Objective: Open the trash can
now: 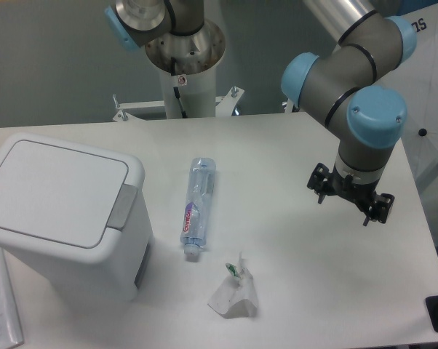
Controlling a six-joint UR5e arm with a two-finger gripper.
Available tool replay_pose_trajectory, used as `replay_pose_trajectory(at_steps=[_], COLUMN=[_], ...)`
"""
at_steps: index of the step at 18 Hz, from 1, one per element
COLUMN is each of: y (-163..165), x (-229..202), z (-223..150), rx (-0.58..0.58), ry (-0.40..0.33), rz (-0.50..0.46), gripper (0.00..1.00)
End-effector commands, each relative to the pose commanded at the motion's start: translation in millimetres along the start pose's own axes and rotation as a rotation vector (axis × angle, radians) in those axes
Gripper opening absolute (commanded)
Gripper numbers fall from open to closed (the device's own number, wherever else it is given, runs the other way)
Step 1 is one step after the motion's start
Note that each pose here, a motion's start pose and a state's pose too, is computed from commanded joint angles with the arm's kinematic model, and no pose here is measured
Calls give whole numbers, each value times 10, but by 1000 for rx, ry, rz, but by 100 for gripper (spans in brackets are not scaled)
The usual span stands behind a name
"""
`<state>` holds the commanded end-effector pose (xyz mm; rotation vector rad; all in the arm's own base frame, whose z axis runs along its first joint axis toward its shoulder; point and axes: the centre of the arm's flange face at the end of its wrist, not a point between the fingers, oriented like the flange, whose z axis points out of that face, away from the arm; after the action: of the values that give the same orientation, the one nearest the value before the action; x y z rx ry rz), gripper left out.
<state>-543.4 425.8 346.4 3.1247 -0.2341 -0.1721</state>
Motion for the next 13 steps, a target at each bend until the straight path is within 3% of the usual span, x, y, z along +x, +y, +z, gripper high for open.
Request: replay_pose_trajectory(at_steps=[9,13], y=[-40,-44], x=[55,72], z=[-41,-28], rx=[84,110], ry=[28,41], rz=[-31,-122], gripper=[100,100])
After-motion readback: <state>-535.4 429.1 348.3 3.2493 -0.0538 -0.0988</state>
